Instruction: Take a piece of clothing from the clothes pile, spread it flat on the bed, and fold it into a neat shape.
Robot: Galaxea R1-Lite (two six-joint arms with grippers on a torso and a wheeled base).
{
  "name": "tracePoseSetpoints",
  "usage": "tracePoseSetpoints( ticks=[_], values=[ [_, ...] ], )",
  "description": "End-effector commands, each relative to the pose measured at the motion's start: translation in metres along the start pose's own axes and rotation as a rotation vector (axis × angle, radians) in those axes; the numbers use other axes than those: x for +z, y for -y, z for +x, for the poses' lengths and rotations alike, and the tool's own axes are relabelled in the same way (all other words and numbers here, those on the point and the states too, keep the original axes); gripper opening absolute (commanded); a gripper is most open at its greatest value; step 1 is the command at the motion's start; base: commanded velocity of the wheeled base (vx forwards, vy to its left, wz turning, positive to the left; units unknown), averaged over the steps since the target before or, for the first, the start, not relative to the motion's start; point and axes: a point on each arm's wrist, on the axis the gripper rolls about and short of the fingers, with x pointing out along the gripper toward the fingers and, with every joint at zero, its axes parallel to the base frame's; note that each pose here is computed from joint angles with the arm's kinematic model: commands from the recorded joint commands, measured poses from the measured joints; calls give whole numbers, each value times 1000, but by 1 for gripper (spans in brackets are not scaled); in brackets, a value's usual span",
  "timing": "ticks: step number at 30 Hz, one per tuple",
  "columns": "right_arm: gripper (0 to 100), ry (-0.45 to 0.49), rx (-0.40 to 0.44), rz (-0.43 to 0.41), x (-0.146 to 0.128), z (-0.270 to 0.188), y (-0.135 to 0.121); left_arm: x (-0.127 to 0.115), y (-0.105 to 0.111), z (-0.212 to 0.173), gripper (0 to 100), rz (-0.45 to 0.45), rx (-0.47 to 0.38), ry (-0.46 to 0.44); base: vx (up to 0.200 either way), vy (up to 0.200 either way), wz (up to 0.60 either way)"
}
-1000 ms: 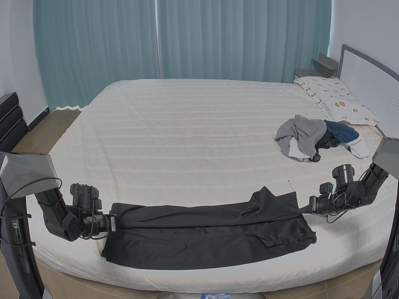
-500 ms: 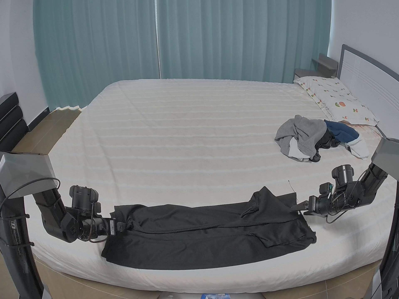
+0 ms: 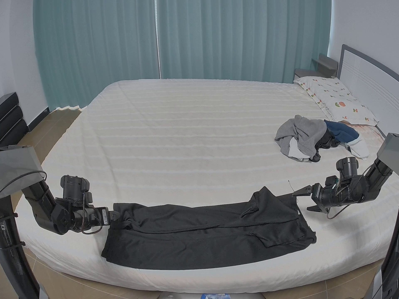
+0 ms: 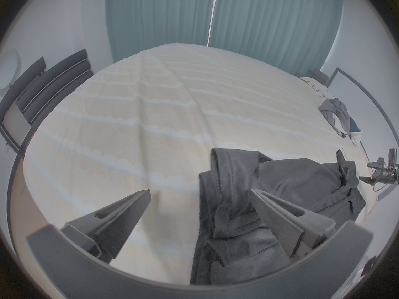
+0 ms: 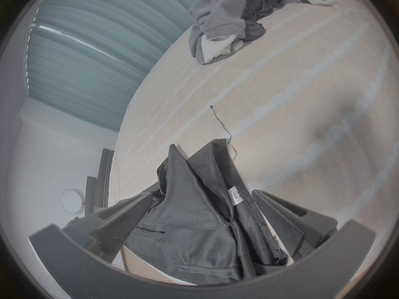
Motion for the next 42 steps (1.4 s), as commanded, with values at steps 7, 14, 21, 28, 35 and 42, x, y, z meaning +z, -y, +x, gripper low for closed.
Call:
tracePoseSetpoints(
  ticks=[7, 14, 21, 28, 35, 42],
  values=[
    [100, 45, 70, 148, 5, 16, 5, 23, -4, -11, 100, -61, -43, -21, 0, 0, 0],
    [100, 77, 102, 164, 8, 27, 6, 39, 8, 21, 100, -304, -92, -12, 0, 0, 0],
    [100, 86, 107, 159, 14, 35, 7, 39, 17, 44, 100, -418, -107, -38, 0, 0, 0],
    [100, 76, 109, 146, 12, 44, 3, 36, 18, 52, 100, -432, -104, -52, 0, 0, 0],
    [100, 74, 102, 148, 10, 44, 4, 37, 16, 58, 0, -443, -80, -39, 0, 0, 0],
    [100, 78, 95, 148, 10, 44, 5, 40, 12, 57, 0, -435, 36, 22, 0, 0, 0]
  ],
)
